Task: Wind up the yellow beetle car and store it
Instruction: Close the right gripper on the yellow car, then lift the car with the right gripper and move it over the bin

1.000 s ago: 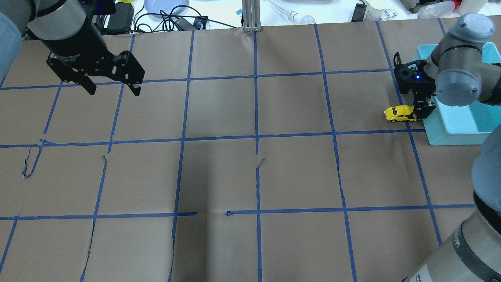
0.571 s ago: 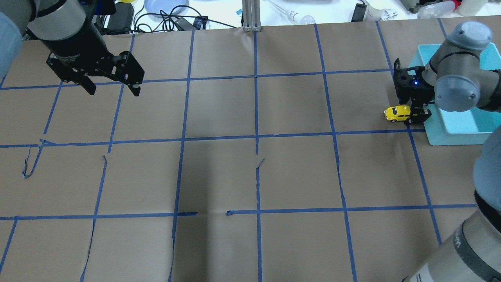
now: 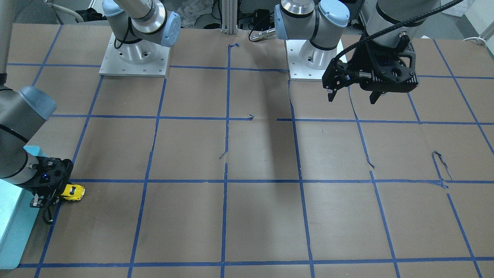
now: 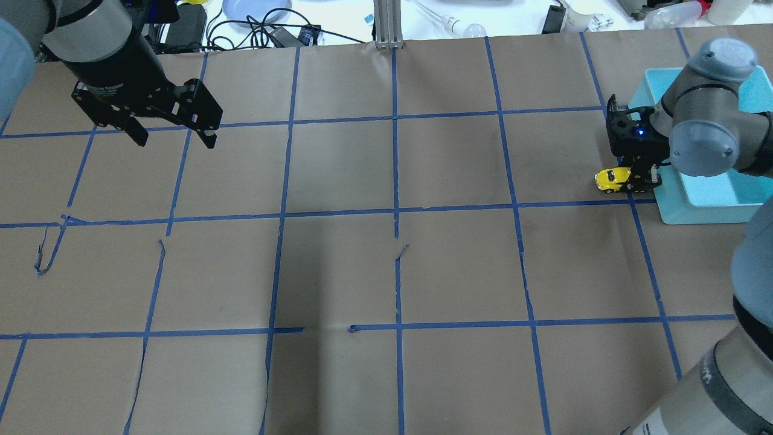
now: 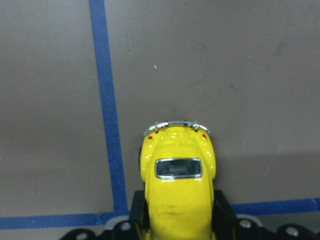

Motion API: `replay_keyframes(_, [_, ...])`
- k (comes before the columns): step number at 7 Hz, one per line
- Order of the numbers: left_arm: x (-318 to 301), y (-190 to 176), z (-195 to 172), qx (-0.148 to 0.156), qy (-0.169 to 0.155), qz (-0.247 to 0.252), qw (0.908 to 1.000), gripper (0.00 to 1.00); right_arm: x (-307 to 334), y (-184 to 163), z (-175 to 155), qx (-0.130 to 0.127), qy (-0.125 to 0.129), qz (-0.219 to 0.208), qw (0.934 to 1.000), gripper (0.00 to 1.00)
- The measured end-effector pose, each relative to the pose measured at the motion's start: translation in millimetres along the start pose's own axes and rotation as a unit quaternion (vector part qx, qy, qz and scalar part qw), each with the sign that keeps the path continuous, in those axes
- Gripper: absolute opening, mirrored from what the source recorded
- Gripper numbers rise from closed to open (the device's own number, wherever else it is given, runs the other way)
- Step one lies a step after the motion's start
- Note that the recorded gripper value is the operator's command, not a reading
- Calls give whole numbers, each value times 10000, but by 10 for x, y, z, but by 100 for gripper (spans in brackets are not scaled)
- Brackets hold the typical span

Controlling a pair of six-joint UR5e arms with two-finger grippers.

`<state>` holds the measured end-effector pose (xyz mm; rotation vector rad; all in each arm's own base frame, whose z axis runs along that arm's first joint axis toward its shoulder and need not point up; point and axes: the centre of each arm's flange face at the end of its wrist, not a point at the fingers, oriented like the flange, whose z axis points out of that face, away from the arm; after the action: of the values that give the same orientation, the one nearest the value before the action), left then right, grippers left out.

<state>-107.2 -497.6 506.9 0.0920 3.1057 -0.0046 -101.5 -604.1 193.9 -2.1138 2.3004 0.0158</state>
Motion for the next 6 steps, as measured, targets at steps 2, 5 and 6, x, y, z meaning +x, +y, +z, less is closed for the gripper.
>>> replay_keyframes(2, [-20, -3, -2, 5, -4, -19, 10000, 100, -52, -53, -400, -9, 241, 529, 9983, 0])
replay_keyframes(5, [-55, -7, -8, 19, -8, -54, 10000, 100, -39, -105, -1092, 406, 582, 1613, 9844, 0])
replay_keyframes(6, [-66, -15, -6, 25, -6, -65, 10000, 100, 62, 34, -1351, 463, 714, 1915, 9778, 0])
